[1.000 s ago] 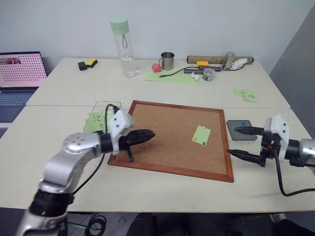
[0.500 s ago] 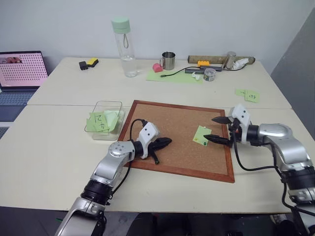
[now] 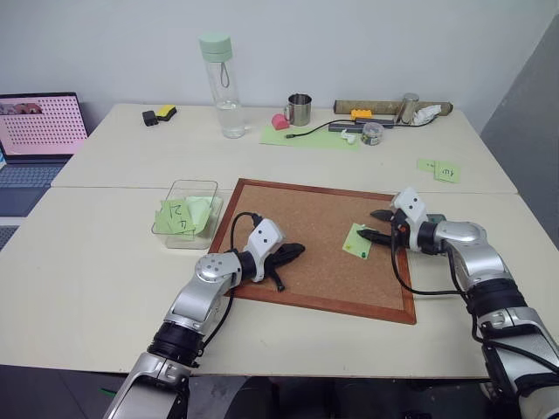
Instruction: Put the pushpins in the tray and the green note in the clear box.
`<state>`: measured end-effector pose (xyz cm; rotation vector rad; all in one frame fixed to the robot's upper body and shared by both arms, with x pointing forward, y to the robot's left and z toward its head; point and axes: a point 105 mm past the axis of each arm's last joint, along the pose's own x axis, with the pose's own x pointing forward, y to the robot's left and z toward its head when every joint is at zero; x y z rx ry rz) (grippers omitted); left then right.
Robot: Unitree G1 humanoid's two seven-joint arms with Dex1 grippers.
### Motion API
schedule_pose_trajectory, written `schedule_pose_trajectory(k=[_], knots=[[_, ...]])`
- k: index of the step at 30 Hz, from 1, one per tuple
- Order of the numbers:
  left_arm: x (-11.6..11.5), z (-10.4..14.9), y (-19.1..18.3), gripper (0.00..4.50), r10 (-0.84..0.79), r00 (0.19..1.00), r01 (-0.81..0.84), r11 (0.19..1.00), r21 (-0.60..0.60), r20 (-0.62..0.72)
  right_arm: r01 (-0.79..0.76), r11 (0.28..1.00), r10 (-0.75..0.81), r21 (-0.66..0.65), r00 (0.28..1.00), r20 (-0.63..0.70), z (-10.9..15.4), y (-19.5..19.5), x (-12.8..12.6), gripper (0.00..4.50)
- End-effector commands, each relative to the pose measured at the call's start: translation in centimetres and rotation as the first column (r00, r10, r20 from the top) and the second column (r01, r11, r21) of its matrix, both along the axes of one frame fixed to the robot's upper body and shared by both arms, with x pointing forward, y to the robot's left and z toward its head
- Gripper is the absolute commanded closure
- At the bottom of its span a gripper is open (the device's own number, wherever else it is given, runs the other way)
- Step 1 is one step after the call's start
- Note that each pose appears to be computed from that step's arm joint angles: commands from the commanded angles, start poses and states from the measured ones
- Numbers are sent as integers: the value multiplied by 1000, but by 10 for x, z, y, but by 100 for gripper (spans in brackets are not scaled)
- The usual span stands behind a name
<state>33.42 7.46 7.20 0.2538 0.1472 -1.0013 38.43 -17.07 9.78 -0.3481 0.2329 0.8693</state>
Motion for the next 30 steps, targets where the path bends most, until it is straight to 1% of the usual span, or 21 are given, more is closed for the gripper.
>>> schedule_pose_trajectory(k=[1,2,3,4,8,9,11,12,16,23,30], knots=[[-3,-18,5,450,32,998,-30,999,34,-52,-5,1000,4,19,998,56,13,-1,4,222],[-3,-18,5,450,32,998,-31,999,33,-52,-4,1000,2,19,998,55,13,-2,4,255],[-3,-18,5,450,32,998,-31,999,33,-53,-2,1000,1,21,998,56,12,-3,4,270],[-3,-18,5,450,33,998,-31,999,32,-53,-5,1000,3,25,998,56,13,-3,3,300],[-4,-18,5,450,32,998,-30,999,31,-58,-25,998,23,51,998,51,14,0,1,388],[-4,-19,6,450,32,998,-30,999,31,-59,-30,998,27,55,998,50,14,1,1,396],[-4,-19,6,450,32,998,-30,999,31,-60,-36,998,34,58,998,46,14,3,0,438],[-4,-19,6,450,32,998,-31,999,32,-60,-40,997,37,60,998,45,13,4,-1,445],[-3,-19,7,450,36,997,-34,999,34,-62,-54,995,48,90,997,58,18,8,-3,445],[-1,-26,8,450,60,995,-57,997,46,-77,-61,979,44,195,995,92,44,11,-7,445],[-5,-32,5,450,60,994,-55,997,53,-93,-26,966,1,258,995,95,66,1,-14,445]])
